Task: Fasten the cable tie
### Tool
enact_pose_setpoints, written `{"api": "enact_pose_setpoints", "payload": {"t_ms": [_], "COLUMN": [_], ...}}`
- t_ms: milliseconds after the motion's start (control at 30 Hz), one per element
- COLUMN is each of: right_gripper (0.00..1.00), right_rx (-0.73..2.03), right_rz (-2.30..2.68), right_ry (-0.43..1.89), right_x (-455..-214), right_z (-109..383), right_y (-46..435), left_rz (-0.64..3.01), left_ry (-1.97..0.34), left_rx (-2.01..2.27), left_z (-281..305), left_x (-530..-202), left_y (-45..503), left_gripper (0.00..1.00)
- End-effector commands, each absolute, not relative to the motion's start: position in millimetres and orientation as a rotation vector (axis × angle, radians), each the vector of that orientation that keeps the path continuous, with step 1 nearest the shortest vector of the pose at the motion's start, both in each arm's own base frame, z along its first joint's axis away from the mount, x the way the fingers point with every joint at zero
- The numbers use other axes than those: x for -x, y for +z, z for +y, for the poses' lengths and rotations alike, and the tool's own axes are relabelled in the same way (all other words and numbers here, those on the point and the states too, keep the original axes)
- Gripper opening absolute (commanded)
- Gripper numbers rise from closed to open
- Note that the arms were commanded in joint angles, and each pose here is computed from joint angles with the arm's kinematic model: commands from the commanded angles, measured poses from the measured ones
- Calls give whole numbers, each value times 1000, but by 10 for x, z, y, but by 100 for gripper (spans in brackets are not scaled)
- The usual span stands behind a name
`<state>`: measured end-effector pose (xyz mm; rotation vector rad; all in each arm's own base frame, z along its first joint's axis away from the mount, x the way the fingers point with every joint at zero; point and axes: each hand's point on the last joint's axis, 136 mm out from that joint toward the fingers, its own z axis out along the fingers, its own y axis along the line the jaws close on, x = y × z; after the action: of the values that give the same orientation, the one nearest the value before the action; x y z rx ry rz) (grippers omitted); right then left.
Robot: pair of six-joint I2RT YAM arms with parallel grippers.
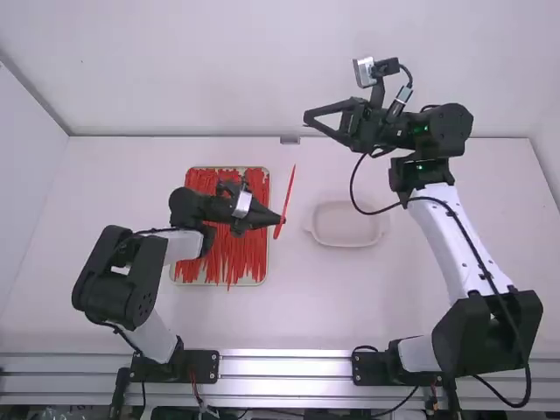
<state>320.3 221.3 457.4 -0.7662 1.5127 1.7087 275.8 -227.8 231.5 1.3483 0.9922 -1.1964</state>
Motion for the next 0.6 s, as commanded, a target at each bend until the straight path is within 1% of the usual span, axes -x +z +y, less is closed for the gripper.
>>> {"api": "enact_pose_setpoints", "payload": {"t_ms": [0,200,467,567], "right_gripper": [0,0,0,6], "right_rx": [811,809,891,885], "right_rz": [1472,1480,1493,1528], "right_ry": [1682,1670,1657,1666], "right_x": [-3103,-3126,-3056,-3097], "right_z": [2203,2149,2142,2155], "right_y": [4728,4713,4628,4536], "left_rz": [979,978,980,976], "left_ry": [-1183,-1190,-1181,-1178], "left_rx": [-1353,-1356,-1347,-1349], "left_z": [-2274,-2288,-2278,-2279], "left_x": [-2745,-2724,-2749,-2755], "left_y": [2307,2295,2308,2318], "left_gripper": [1,1,1,1]}}
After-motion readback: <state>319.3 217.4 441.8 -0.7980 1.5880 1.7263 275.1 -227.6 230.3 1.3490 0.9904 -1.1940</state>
